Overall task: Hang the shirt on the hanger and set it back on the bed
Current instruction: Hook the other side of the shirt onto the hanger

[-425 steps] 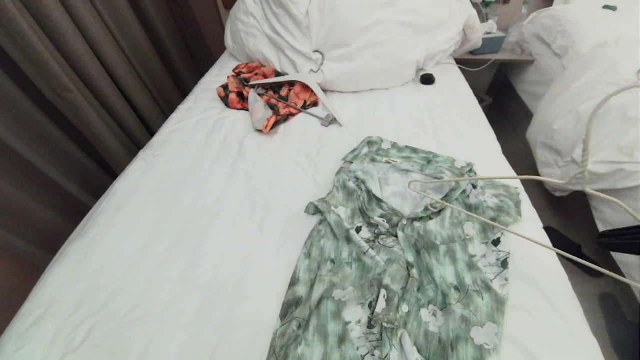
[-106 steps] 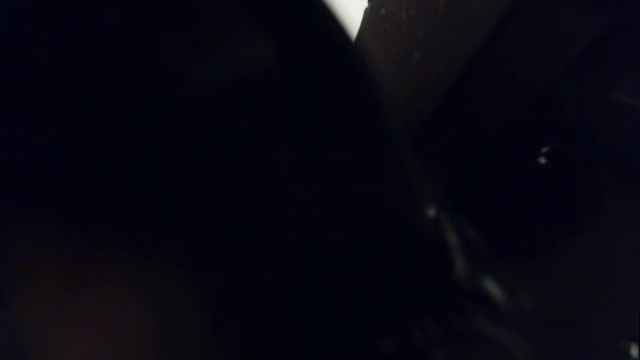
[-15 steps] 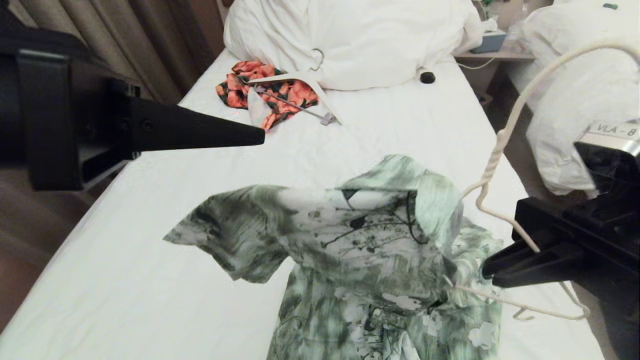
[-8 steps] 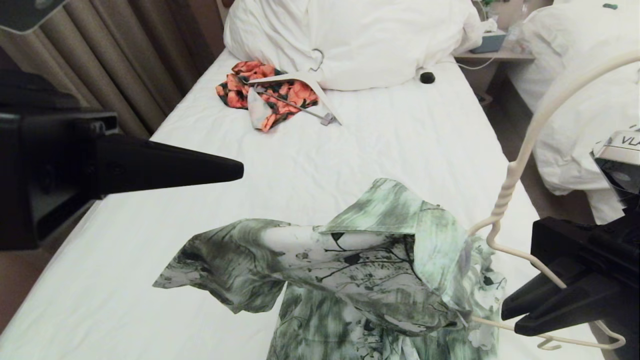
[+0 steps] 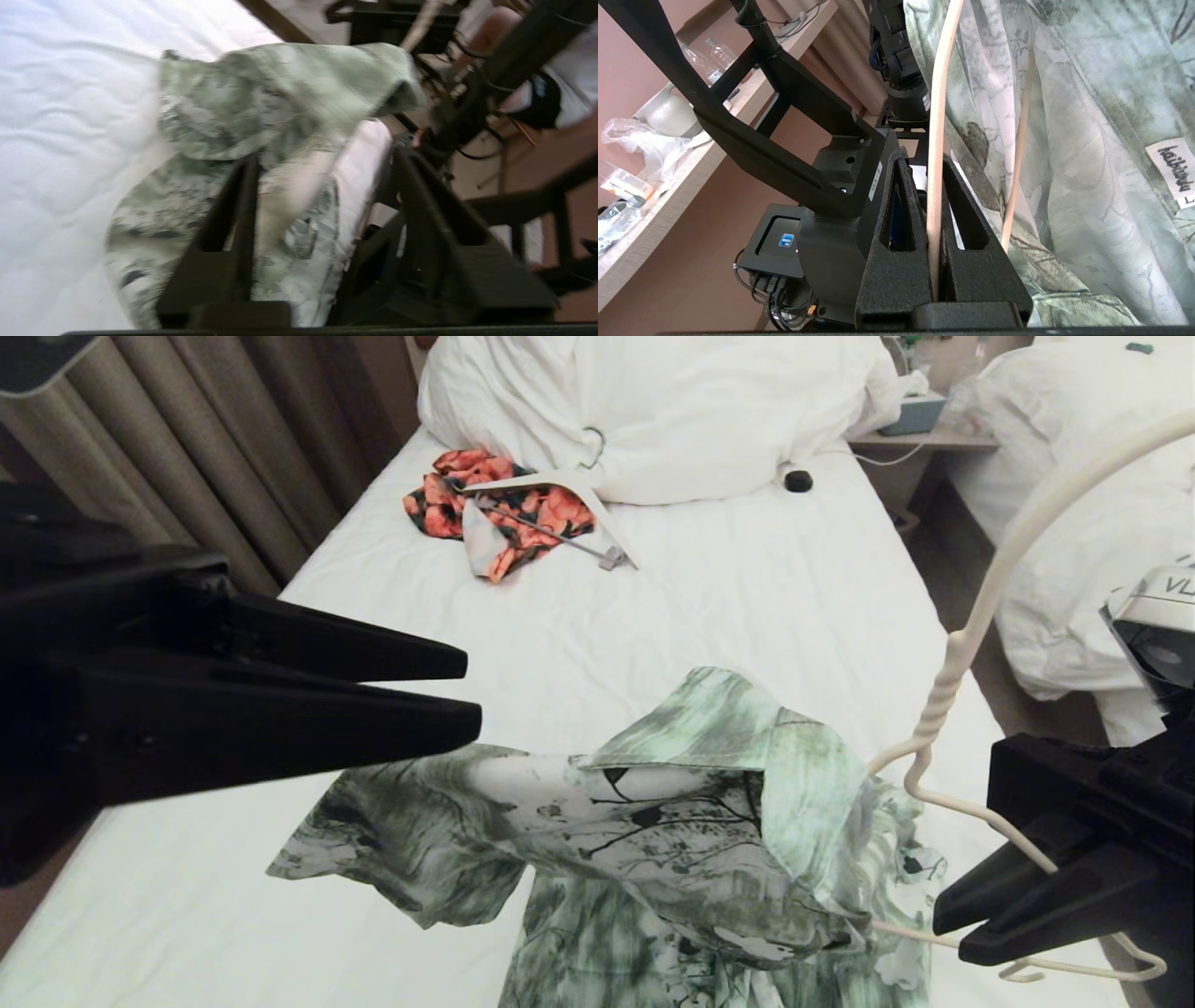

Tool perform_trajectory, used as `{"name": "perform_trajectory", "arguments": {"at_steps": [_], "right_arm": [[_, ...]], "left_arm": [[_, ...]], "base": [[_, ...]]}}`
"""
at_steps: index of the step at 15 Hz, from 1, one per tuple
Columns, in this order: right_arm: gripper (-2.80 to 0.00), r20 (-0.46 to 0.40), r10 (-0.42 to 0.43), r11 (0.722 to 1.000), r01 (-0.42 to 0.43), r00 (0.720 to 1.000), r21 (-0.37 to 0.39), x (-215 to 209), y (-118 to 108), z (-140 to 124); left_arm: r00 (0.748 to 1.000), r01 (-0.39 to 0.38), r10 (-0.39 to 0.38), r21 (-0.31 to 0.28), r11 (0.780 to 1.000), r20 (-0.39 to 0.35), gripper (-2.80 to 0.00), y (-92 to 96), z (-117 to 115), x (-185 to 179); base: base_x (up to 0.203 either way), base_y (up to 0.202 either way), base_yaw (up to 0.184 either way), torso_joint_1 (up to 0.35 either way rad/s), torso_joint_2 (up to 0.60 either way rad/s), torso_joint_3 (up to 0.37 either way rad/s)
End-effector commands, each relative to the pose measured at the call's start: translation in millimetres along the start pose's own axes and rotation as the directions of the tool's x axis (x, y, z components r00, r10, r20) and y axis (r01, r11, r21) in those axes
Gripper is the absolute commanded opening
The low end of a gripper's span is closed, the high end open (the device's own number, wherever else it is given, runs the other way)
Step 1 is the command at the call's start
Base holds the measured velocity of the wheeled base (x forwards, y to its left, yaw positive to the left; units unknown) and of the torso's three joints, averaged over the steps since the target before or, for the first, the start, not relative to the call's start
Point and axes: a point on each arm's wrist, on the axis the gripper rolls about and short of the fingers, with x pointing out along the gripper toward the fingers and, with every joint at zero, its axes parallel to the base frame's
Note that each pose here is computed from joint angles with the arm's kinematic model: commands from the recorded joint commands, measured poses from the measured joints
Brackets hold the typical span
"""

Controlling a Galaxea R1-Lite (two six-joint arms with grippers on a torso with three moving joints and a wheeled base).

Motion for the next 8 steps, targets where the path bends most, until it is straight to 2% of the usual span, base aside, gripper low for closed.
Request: {"name": "perform_trajectory", "arguments": {"at_steps": [1,3,5,8], "right_arm": [[-2.80,0.003,0.010,1.000,-0.010,1.000,0.001,1,-2,0],[-2.80,0.005,0.010,1.000,-0.010,1.000,-0.003,1,-4,2],[-2.80,0.008,0.013,1.000,-0.013,1.000,-0.014,1,-4,5],[-2.80,0.013,0.021,1.000,-0.021,1.000,-0.012,2,2,16]], "left_arm": [[0.999,0.045,-0.045,0.024,0.999,-0.005,0.00,-7.0,0,2],[0.997,0.071,-0.070,0.065,0.995,-0.019,0.00,-9.2,-1,7],[0.995,0.088,-0.085,0.072,0.993,-0.050,0.00,-7.5,-2,23],[0.998,0.054,-0.051,0.096,0.994,-0.031,0.00,-1.2,2,47]], "base": [[0.000,0.000,0.000,0.000,0.00,0.000],[0.000,0.000,0.000,0.000,0.00,0.000],[0.000,0.000,0.000,0.000,0.00,0.000],[0.000,0.000,0.000,0.000,0.00,0.000]]}}
